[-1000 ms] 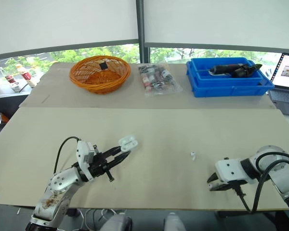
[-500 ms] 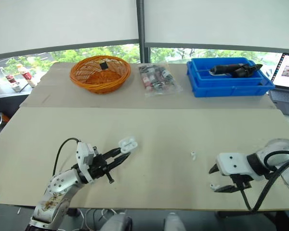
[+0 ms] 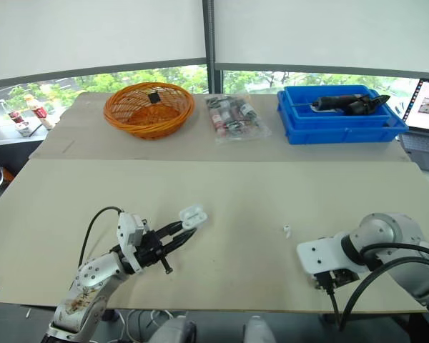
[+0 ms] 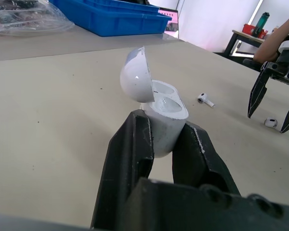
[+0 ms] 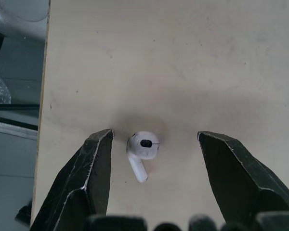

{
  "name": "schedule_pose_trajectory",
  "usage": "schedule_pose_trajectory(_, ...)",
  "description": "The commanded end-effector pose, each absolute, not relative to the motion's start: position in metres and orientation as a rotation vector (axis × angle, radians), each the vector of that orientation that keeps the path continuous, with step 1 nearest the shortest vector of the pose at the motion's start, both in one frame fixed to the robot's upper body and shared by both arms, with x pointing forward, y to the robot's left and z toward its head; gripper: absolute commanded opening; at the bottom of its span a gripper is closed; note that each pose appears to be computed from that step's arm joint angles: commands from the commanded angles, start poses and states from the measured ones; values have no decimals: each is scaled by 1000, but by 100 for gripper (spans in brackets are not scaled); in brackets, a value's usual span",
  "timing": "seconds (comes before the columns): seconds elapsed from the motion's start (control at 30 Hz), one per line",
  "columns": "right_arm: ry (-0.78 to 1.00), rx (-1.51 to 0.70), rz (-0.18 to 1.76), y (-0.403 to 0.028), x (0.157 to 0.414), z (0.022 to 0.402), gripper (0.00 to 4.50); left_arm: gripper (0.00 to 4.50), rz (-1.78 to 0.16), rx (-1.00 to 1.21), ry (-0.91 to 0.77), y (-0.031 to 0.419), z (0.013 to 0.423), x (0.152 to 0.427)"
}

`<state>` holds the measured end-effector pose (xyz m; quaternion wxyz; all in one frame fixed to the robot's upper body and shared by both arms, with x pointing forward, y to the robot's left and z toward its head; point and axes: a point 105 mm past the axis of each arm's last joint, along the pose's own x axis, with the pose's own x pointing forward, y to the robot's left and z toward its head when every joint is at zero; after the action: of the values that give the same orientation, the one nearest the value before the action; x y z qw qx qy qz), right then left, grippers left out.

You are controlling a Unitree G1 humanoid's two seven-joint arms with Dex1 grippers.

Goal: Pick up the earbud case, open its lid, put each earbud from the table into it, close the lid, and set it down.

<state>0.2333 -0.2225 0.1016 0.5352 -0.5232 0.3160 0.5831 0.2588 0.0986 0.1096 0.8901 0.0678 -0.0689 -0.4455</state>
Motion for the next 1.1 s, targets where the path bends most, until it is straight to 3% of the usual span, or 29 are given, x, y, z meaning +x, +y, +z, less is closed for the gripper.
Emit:
schedule_pose_trajectory(0.03,767,-1268,1391,-226,237,101,311,53,-930,157,-190,97,120,256)
schedule_pose_trajectory(0.17,803,-1269,1400,-231,236,98,311,53,-929,158,-191,97,121,255)
schedule_pose_trajectory(0.3,810,-1259,1414,-230,235,96,196,53,-926,159,-192,98,121,255)
schedule_pose_trajectory(0.43,788,-1241,1430,-224,232,96,53,53,-927,159,-194,97,121,255)
schedule_pose_trajectory(0.47,783,-1241,1430,-224,232,97,36,53,-927,159,-194,97,122,255)
schedule_pose_trajectory(0.73,717,-1154,1364,-218,241,122,36,53,-939,152,-211,94,125,257)
schedule_pose_trajectory(0.87,601,-886,1308,-192,248,152,36,53,-937,139,-251,91,132,262)
schedule_pose_trajectory(1.1,200,-107,1188,-109,264,209,36,53,-891,98,-334,78,153,275)
